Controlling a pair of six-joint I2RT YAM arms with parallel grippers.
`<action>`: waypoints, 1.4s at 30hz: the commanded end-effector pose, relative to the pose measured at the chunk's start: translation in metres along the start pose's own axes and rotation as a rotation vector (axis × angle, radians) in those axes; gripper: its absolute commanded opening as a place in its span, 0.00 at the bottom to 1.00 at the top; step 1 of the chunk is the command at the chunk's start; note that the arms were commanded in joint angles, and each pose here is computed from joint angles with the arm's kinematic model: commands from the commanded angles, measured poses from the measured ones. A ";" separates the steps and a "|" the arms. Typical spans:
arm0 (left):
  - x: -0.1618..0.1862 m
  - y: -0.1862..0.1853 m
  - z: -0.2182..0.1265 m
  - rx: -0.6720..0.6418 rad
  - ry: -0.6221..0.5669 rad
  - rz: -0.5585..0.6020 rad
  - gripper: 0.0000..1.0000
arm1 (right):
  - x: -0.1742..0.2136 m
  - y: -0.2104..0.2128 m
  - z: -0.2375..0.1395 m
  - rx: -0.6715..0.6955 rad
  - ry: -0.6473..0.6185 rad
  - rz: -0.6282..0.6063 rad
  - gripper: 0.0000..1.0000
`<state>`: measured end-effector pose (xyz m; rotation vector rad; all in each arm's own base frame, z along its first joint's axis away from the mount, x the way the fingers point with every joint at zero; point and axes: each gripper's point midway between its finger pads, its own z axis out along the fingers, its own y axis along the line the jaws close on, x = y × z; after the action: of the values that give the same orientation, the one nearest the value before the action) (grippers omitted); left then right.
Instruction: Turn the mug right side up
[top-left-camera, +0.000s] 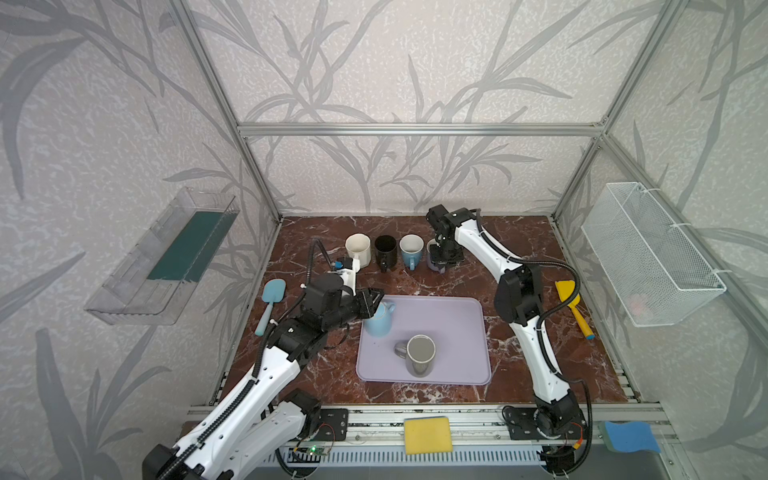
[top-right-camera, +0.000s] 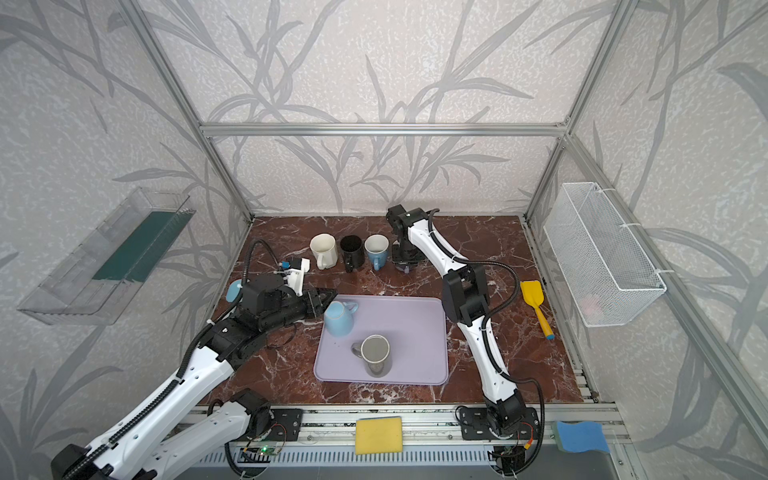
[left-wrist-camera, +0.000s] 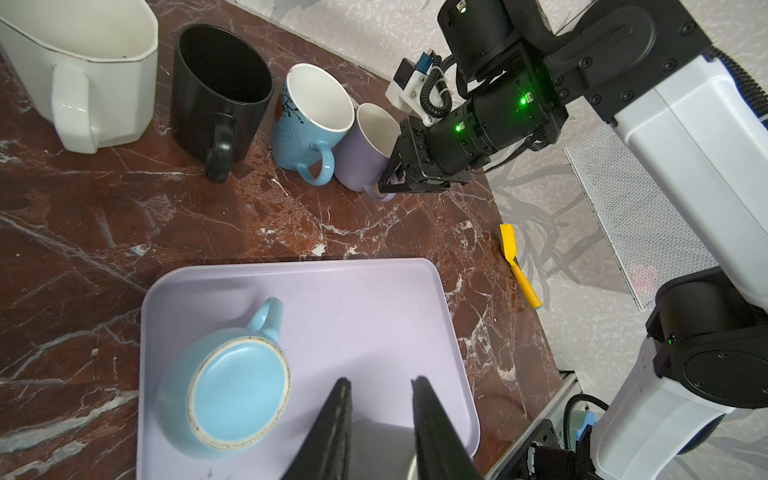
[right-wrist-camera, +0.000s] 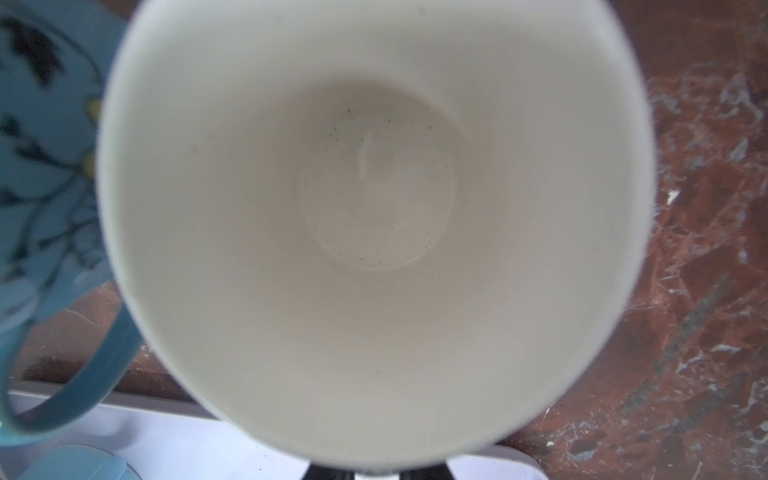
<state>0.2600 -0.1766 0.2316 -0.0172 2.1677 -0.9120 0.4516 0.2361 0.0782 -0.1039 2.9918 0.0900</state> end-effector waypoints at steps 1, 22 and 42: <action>0.005 0.003 -0.002 -0.006 0.015 0.003 0.29 | -0.006 -0.001 -0.001 -0.003 -0.023 0.003 0.10; 0.011 0.004 -0.004 -0.020 0.061 0.023 0.33 | 0.001 -0.005 -0.022 -0.054 -0.072 -0.009 0.47; 0.050 0.019 -0.013 -0.128 0.233 0.038 0.34 | 0.078 -0.007 -0.079 -0.244 -0.216 -0.154 0.51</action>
<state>0.2314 -0.1739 0.1991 0.0484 2.3725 -0.8386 0.3678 0.2080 0.1263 -0.2439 2.8183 0.3267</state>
